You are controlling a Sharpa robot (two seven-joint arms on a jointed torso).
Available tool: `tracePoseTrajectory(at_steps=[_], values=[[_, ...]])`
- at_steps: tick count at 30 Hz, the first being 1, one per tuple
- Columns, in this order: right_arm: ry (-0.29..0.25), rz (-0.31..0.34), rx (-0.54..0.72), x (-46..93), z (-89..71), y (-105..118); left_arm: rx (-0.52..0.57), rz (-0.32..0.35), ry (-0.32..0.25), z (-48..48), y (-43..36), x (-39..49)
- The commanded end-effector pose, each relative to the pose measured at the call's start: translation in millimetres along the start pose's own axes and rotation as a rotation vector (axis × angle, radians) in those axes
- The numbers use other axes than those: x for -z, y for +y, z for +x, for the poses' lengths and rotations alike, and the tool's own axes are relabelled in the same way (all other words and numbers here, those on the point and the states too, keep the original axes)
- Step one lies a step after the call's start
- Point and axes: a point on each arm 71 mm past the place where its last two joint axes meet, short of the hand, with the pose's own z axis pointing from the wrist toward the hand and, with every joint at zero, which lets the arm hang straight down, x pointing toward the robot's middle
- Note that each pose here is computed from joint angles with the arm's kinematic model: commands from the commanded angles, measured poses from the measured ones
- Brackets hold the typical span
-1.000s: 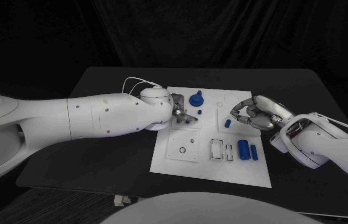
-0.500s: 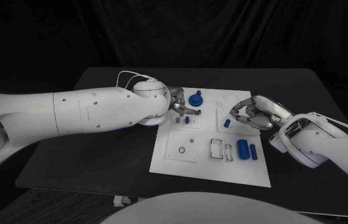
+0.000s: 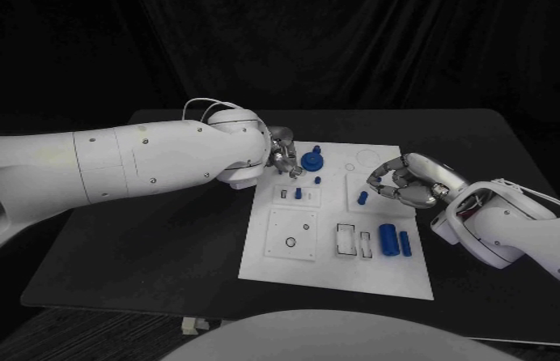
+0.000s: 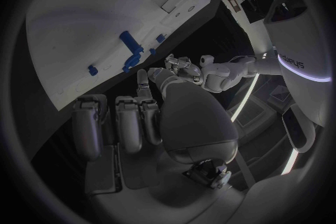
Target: Assemble the parts on the task board
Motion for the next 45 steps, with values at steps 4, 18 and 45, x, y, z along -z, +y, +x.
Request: tracePoseTrajectory(at_steps=[4,18,45], values=[[0.008,0.012,-0.002,0.1,1.6,-1,-0.043,-0.032,0.136,3.1,0.2,-6.6],[0.003,0.000,-0.003,0.6,1.6,1,-0.020,-0.056,0.179,-1.7,0.5,-19.8],[-0.014,-0.003,0.003,1.6,-1.5,-2,0.098,-0.014,0.053,-17.6,44.6,-4.9]])
